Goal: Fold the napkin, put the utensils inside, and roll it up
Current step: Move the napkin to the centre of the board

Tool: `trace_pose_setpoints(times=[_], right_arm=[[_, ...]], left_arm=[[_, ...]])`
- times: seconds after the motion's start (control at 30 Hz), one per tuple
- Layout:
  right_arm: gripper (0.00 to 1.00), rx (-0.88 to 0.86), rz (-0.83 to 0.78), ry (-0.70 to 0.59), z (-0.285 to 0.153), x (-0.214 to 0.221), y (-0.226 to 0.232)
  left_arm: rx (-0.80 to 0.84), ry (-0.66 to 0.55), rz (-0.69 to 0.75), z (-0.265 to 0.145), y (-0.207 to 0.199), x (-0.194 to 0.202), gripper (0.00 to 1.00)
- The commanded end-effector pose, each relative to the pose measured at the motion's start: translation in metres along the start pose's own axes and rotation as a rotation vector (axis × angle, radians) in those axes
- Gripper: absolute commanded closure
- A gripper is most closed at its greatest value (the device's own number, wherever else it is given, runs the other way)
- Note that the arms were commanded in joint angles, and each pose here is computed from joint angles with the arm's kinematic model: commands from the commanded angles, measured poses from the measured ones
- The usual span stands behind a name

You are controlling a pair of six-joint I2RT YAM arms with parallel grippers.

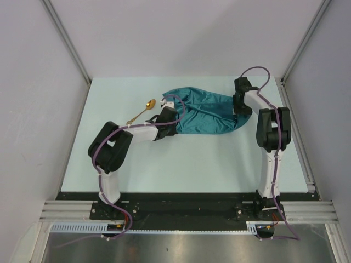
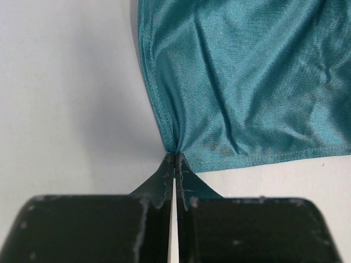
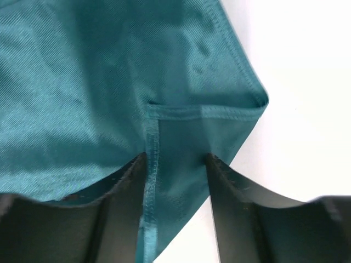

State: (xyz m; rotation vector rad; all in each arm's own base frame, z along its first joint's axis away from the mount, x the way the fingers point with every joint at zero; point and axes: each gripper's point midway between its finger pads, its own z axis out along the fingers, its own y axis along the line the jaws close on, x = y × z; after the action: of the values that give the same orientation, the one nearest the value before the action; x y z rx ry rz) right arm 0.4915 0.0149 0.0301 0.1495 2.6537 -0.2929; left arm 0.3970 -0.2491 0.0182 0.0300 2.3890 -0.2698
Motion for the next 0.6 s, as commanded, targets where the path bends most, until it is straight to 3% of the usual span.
trace_pose_setpoints(times=[0.0,0.23,0.33,0.37,0.57], right_arm=[[0.5,-0.012,0.003,-0.063,0.002,-0.023,-0.002],[0.69,-0.007,0.001,-0.074,0.001,-0.027,-0.003],[0.88,0.0,0.01,-0.088,-0.007,-0.03,-0.006],[0.99,-0.003,0.016,-0.096,-0.01,-0.033,-0.008],[1.0,-0.041,0.079,-0.175,-0.059,-0.052,-0.021]], left_arm=[[0.014,0.078,-0.006,-0.002,0.001,0.026,1.0],[0.013,0.081,-0.008,-0.003,0.003,0.027,1.0],[0.018,0.072,-0.01,-0.006,0.001,0.024,1.0],[0.018,0.068,-0.011,-0.006,0.001,0.023,1.0],[0.035,-0.01,-0.019,-0.03,-0.005,-0.01,1.0]])
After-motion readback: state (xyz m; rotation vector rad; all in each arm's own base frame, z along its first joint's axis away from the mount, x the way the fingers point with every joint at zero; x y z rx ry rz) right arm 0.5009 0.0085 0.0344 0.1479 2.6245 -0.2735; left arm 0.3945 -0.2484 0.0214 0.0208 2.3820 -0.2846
